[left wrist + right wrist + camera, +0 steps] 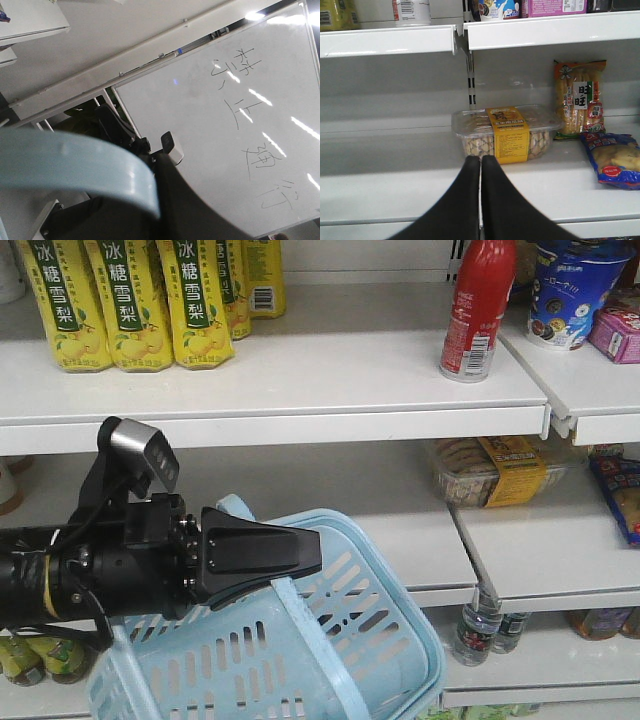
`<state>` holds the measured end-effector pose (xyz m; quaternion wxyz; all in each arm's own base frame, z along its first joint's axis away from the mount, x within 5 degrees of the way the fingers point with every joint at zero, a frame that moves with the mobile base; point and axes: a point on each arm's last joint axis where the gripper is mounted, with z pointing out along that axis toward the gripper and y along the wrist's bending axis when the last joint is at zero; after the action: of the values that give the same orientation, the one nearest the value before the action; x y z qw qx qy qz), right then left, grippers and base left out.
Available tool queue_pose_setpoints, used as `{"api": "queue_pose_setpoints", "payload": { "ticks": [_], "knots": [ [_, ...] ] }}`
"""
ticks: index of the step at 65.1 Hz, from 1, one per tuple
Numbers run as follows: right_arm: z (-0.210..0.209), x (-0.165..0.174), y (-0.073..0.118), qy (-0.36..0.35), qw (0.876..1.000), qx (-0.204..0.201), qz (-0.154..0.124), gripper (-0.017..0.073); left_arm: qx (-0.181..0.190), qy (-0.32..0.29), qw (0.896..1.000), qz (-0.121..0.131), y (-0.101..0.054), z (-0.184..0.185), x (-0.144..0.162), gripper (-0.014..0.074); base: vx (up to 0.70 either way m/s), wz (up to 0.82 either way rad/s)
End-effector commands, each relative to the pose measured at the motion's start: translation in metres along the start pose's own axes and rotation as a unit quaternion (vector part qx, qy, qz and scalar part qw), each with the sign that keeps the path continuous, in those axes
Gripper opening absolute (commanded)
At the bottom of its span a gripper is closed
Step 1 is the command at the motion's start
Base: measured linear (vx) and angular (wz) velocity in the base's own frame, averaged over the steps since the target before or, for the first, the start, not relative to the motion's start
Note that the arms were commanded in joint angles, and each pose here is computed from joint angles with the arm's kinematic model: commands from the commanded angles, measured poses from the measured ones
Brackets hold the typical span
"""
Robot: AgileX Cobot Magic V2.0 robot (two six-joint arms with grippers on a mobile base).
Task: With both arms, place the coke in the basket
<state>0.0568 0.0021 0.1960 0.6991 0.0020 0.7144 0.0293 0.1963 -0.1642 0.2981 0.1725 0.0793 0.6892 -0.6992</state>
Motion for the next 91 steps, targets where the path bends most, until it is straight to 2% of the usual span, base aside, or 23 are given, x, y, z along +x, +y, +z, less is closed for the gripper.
{"api": "queue_pose_setpoints", "payload": {
  "ticks": [1,91],
  "knots": [
    [-0.0009,-0.0049,0.0003,-0.039,0.999,-0.002,-0.006,-0.0005,0.125,0.029,0.992,0.015,-0.0366,-0.0027,0.0039,-0.0006,0.02,0.01],
    [-0.0009,-0.0050,0.0004,-0.040,0.999,-0.002,-0.006,-0.0005,0.125,0.029,0.992,0.015,-0.0366,-0.0027,0.0039,-0.0006,0.02,0.01]
  ]
}}
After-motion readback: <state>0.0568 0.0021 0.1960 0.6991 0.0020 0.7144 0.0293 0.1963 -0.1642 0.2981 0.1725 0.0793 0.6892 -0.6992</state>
